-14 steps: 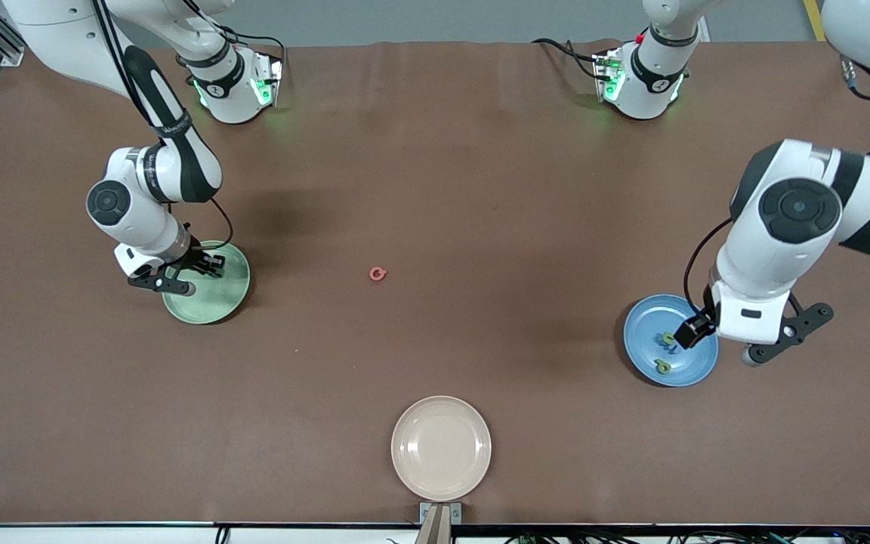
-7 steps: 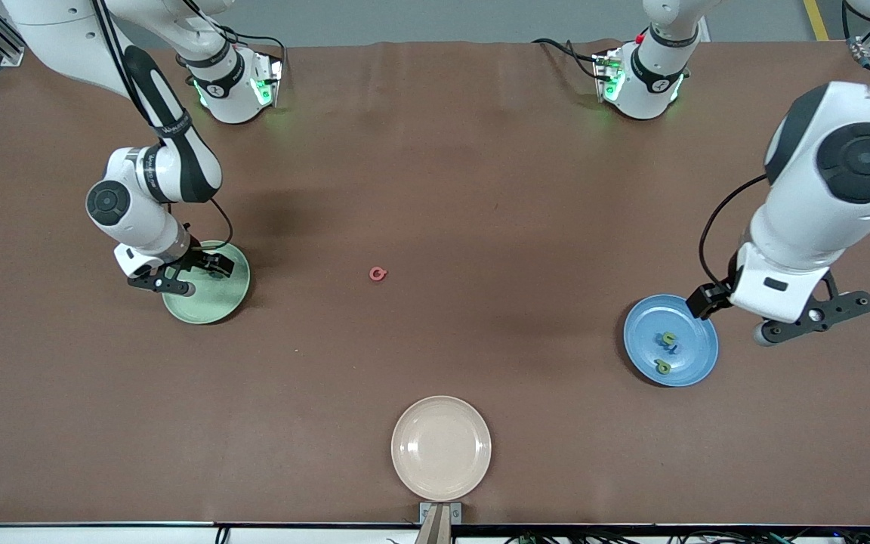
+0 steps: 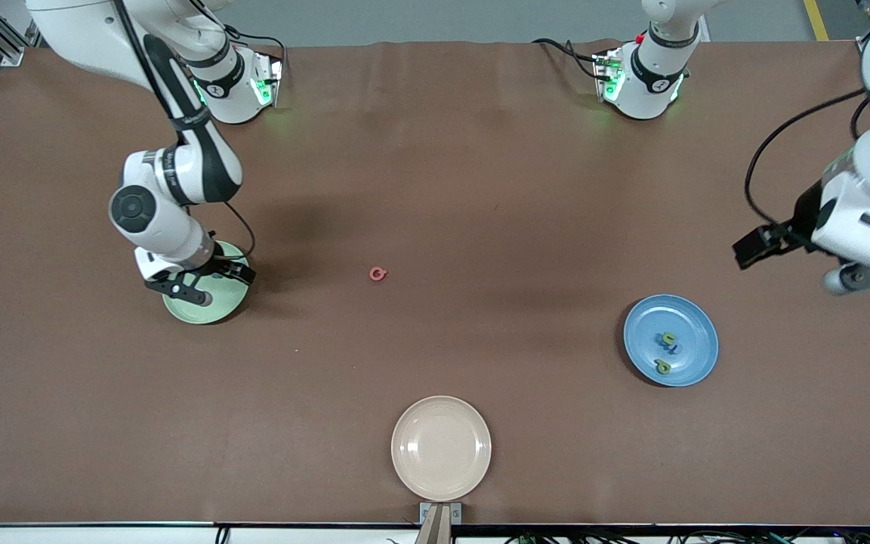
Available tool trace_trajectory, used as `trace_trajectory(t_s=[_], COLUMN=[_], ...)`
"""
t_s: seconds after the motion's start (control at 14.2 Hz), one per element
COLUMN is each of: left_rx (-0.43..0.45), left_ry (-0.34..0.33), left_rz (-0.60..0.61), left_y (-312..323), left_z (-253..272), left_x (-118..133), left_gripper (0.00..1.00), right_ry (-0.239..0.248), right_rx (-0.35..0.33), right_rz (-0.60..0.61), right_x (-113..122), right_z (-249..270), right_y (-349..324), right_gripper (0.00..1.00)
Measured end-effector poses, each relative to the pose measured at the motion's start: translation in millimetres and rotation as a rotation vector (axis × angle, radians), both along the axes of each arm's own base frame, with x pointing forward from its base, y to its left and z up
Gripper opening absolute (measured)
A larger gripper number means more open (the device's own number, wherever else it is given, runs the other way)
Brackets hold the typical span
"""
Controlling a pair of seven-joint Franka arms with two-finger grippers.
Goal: Sort upper and lower case letters into plates
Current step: 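Grasp the pink Q with the right gripper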
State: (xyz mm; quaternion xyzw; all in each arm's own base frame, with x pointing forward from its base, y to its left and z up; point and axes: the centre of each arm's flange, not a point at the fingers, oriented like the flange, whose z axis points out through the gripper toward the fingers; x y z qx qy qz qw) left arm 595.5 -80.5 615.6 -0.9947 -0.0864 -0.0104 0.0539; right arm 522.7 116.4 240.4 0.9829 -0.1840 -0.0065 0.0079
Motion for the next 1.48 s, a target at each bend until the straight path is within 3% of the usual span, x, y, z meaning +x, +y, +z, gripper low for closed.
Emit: trace_trajectory(t_s=[0.14, 0.35, 0.56, 0.85, 1.27, 1.48], left_rx=[0.033, -0.015, -0.047, -0.088, -0.089, -0.088], left_ry=[0.018, 0.048, 0.064, 0.077, 0.07, 0.061], left_rz=[-0.071, -0.168, -0.164, -0.159, -0.155, -0.155], left_y=[12, 44, 74, 63, 55, 55], left_z=[20, 37, 37, 30, 25, 27], left_x=[-16, -36, -52, -56, -54, -54], left_gripper=[1.0, 1.0, 1.0, 1.0, 1.0, 1.0], right_ry=[-0.027, -0.05, -0.06, -0.047, -0.041, -0.041], right_rx=[0.007, 0.018, 0.02, 0.0, -0.01, -0.009], right_rz=[-0.074, -0.189, -0.292, -0.348, -0.373, -0.371], right_x=[-2, -7, -4, -13, -25, -29], right_z=[10, 13, -7, -45, -60, -60], right_y=[51, 124, 190, 240, 263, 267], right_gripper=[1.0, 1.0, 1.0, 0.97, 0.74, 0.69])
